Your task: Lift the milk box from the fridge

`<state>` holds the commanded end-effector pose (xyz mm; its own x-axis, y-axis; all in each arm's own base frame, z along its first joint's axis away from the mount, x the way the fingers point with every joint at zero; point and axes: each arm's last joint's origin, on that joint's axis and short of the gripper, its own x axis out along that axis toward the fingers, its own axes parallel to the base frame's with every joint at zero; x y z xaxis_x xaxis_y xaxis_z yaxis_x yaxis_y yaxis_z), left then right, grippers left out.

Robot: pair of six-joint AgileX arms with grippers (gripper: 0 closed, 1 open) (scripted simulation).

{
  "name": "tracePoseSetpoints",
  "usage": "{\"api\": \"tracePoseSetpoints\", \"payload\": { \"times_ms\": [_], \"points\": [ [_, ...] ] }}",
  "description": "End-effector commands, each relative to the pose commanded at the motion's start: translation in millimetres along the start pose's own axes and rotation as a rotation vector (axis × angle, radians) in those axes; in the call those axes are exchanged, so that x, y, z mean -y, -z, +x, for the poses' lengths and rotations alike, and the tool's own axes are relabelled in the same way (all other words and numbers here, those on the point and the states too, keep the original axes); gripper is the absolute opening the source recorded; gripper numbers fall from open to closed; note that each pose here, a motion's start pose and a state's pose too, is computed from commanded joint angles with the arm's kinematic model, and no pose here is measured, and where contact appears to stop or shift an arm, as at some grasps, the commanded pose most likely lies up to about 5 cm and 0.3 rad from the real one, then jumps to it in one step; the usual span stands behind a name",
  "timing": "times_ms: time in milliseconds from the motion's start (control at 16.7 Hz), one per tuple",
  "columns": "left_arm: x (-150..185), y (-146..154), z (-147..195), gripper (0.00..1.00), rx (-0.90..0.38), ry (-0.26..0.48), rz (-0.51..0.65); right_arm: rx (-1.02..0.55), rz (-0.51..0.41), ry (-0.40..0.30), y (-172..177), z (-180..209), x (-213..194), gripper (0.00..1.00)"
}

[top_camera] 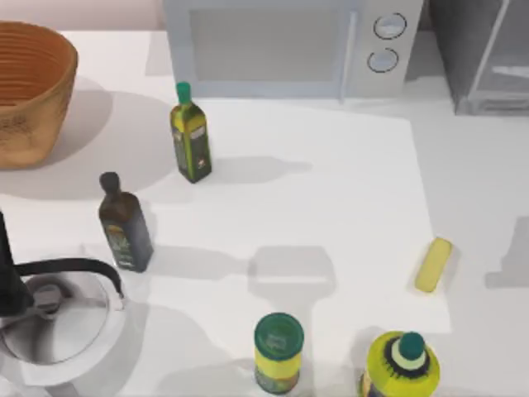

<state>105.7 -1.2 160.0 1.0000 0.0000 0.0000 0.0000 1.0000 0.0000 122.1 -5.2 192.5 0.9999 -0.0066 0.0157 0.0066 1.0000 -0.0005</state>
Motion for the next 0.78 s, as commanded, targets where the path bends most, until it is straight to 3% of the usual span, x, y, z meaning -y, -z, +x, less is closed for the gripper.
{"api": "tracePoseSetpoints", "payload": {
  "times_ms": [300, 780],
  "points": [
    [0.0, 0.0, 0.0, 1.00, 0.000, 0.000, 0.000, -0.013, 0.001, -0.006, 28.9, -15.9, -3.6, 0.00],
    [0.0, 0.0, 0.0, 1.00, 0.000, 0.000, 0.000, -0.015, 0.002, -0.006, 31.3, -16.7, -3.8, 0.00]
  ]
}}
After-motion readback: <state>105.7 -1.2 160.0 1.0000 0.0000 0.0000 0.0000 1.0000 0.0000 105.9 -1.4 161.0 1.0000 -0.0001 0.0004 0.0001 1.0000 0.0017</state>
